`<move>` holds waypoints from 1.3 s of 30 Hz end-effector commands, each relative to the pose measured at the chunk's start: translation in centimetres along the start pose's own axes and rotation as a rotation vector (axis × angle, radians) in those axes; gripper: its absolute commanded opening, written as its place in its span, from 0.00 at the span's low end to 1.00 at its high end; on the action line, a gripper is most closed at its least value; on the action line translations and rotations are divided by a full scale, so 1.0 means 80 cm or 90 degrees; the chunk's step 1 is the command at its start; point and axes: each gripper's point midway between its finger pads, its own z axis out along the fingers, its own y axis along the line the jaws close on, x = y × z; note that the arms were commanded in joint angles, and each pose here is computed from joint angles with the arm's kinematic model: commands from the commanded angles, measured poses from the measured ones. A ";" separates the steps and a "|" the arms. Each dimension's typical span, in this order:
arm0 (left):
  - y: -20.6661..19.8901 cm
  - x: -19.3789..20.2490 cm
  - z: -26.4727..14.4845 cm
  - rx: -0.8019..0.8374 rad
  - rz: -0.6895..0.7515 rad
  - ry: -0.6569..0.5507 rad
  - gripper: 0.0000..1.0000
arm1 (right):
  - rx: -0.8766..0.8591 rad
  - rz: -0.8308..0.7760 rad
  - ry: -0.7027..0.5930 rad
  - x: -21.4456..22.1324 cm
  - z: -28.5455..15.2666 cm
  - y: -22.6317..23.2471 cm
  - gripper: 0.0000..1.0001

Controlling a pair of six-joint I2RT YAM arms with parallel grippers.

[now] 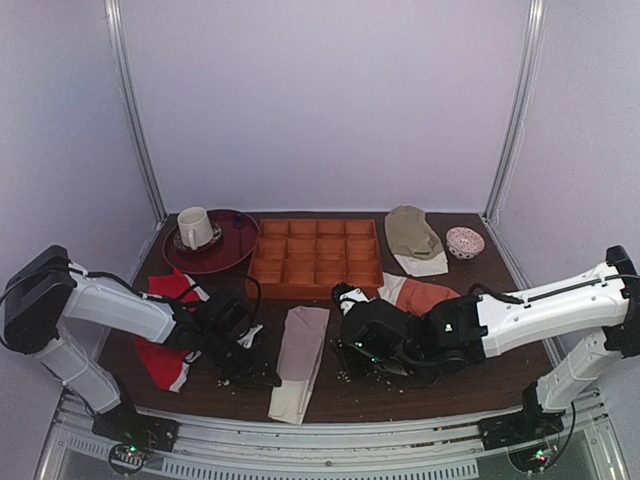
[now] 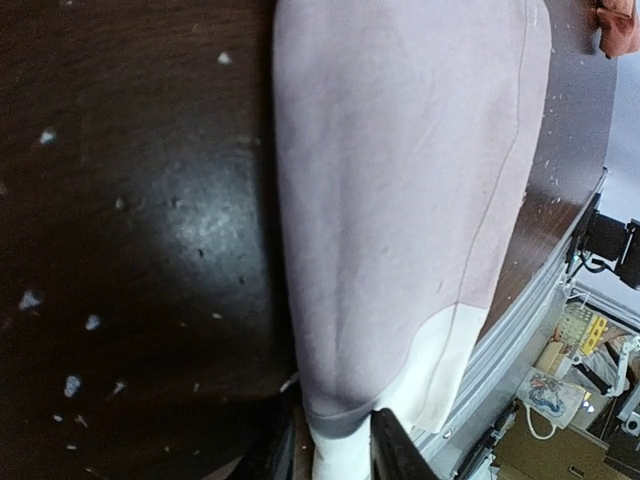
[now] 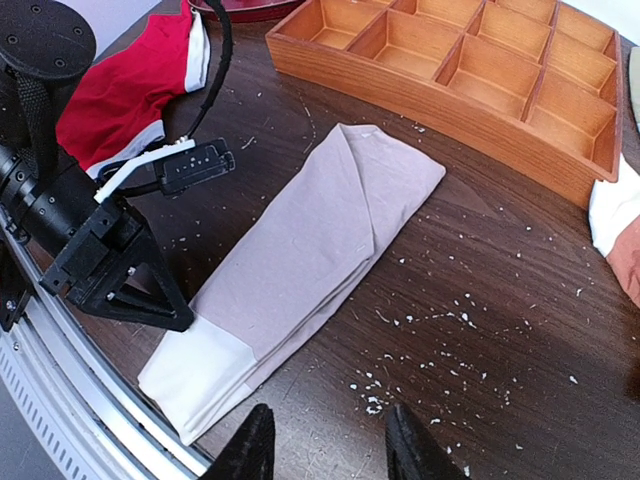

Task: Roll the underwear
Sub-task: Roll the underwear at the center of the board.

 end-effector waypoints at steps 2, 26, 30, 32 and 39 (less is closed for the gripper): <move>0.012 0.017 0.010 -0.032 -0.011 0.025 0.28 | 0.011 -0.001 -0.015 -0.003 -0.008 -0.005 0.38; -0.027 0.007 0.013 -0.005 -0.089 0.054 0.00 | -0.031 -0.255 -0.056 0.034 0.009 0.055 0.35; -0.037 0.005 0.012 0.002 -0.107 0.064 0.00 | -0.069 -0.328 -0.063 0.051 0.017 0.075 0.37; -0.039 0.004 0.011 0.007 -0.121 0.069 0.00 | -0.077 -0.355 -0.065 0.058 0.023 0.080 0.38; -0.043 0.002 0.013 0.026 -0.160 0.079 0.00 | -0.086 -0.447 -0.068 0.081 0.047 0.094 0.40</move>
